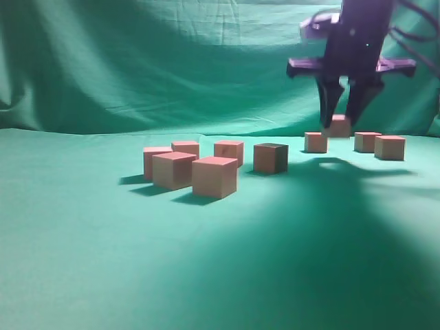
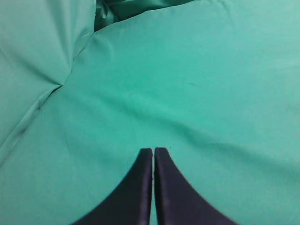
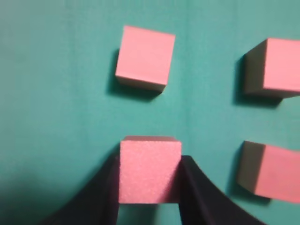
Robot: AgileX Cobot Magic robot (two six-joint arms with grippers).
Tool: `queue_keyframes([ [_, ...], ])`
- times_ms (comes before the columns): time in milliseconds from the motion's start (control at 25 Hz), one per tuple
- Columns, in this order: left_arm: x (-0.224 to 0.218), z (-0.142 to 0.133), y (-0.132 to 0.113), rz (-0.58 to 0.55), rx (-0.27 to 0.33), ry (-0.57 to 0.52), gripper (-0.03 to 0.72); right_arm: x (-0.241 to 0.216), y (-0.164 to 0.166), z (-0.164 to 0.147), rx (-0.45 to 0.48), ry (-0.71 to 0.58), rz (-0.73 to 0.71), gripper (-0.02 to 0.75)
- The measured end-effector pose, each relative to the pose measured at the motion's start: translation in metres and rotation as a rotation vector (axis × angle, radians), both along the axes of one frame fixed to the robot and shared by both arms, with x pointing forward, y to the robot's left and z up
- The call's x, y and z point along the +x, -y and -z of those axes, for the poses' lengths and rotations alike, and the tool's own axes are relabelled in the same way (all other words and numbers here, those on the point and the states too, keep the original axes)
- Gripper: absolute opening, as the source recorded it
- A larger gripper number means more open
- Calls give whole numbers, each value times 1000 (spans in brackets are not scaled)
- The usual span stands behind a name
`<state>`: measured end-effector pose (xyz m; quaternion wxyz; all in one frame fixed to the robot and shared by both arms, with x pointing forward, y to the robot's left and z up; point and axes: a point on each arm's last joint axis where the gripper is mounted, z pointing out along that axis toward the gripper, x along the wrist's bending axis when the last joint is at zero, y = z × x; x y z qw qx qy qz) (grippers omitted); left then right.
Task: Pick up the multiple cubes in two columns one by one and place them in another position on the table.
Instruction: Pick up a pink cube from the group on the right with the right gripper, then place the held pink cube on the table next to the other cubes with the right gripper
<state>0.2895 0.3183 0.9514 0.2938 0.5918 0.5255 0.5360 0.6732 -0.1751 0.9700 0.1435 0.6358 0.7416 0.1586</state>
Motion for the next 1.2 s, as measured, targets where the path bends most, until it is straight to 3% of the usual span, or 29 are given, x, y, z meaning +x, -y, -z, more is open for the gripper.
queue_keyframes([
  [360,0,0,0,0,0,0,0,-58,-6,-122,38,134,-50,255],
  [520,0,0,0,0,0,0,0,-94,-14,-151,59,179,-101,255],
  [880,0,0,0,0,0,0,0,-184,-23,-137,80,86,-169,255],
  [1200,0,0,0,0,0,0,0,-238,-44,-83,60,-35,-275,255],
])
